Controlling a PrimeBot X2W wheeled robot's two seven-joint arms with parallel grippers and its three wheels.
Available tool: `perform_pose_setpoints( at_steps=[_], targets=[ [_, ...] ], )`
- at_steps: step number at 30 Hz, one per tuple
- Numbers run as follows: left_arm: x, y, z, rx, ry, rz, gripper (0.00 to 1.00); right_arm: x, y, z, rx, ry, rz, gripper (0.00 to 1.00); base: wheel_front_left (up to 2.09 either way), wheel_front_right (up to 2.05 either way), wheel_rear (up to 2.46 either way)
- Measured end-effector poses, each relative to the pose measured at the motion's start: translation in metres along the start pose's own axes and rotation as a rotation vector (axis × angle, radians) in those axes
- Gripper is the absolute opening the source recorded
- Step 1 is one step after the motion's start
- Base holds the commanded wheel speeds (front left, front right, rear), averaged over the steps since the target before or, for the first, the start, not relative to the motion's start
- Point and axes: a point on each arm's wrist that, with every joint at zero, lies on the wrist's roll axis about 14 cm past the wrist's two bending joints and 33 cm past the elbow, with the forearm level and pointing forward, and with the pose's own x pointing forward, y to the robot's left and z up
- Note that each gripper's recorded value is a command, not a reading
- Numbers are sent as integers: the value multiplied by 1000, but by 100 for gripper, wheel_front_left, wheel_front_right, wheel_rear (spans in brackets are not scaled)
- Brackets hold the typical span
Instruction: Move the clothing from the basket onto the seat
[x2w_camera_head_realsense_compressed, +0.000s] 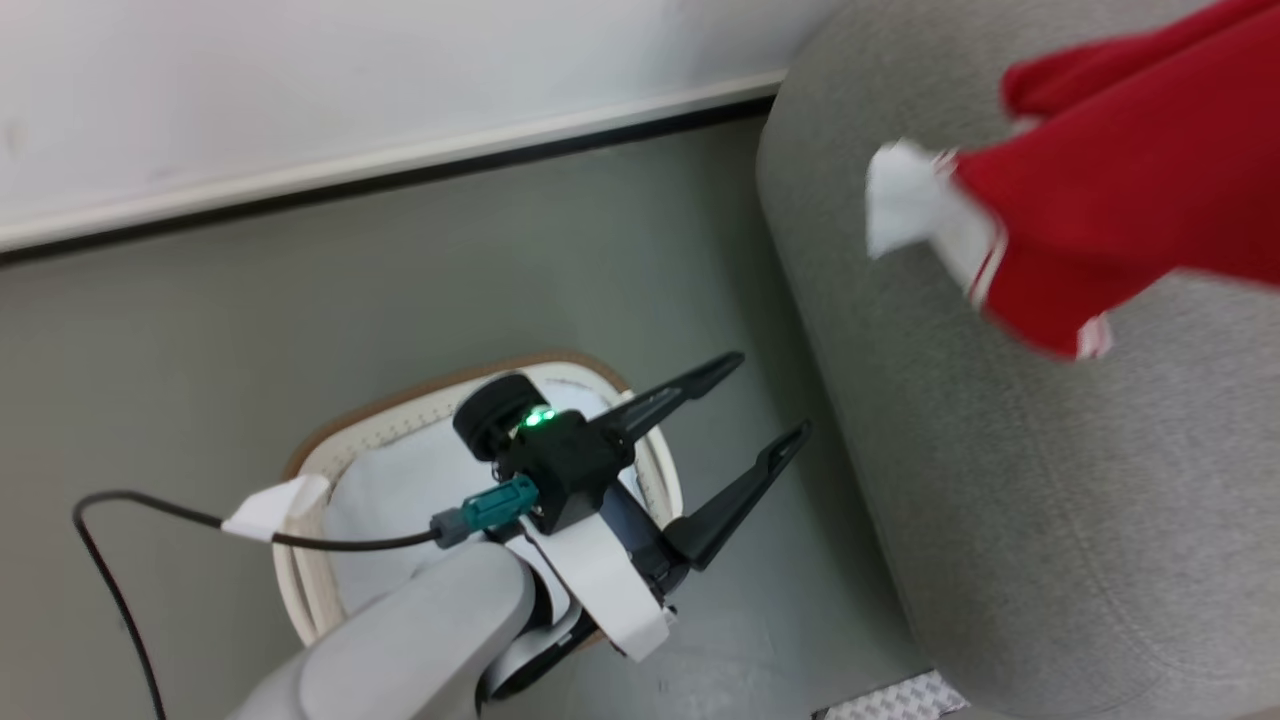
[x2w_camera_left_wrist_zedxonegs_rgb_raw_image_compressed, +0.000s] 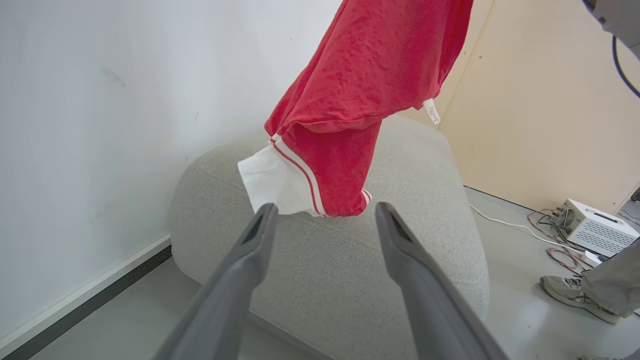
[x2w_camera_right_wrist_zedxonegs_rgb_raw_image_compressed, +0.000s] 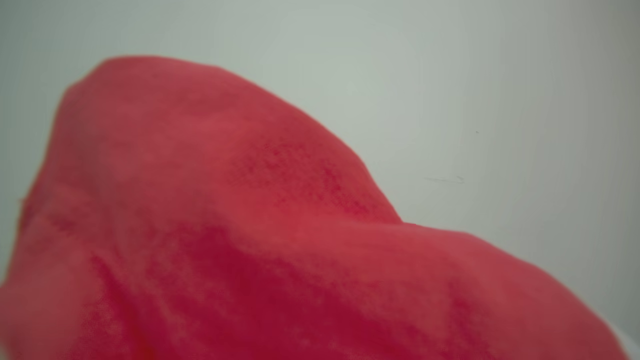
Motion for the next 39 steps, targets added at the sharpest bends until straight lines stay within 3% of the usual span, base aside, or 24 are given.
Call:
perform_pose_setpoints(
  at_steps=[6, 11, 20, 25, 29, 30, 31, 32, 39],
  targets=[
    [-5, 25, -12, 1, -3, 16, 100, 41, -33, 4, -112, 22, -56, 0, 0, 0, 0],
    [-12, 42, -28, -14, 6, 35, 100, 41, -56, -67, -161, 210, -120, 0, 0, 0, 0],
    [-28, 64, -62, -48, 52, 70, 100, -55, -87, -240, -47, 678, -272, 0, 0, 0, 0],
    [-35, 71, -71, -53, 73, 93, 100, -113, -92, -294, -24, 918, -332, 0, 0, 0, 0],
    [-38, 74, -71, -51, 80, 105, 100, -142, -100, -310, -19, 1040, -382, 0, 0, 0, 0],
    [-38, 75, -71, -50, 80, 109, 100, -146, -102, -312, -21, 1062, -393, 37, 0, 0, 0],
    [-39, 76, -70, -49, 80, 113, 100, -151, -103, -314, -13, 1085, -408, 64, 0, 0, 0],
    [-40, 76, -69, -47, 82, 116, 100, -157, -103, -317, -6, 1116, -416, 100, 0, 0, 0],
    [-41, 69, -55, -36, 78, 139, 100, -182, -93, -308, 40, 1305, -432, 100, 0, 0, 0]
  ],
)
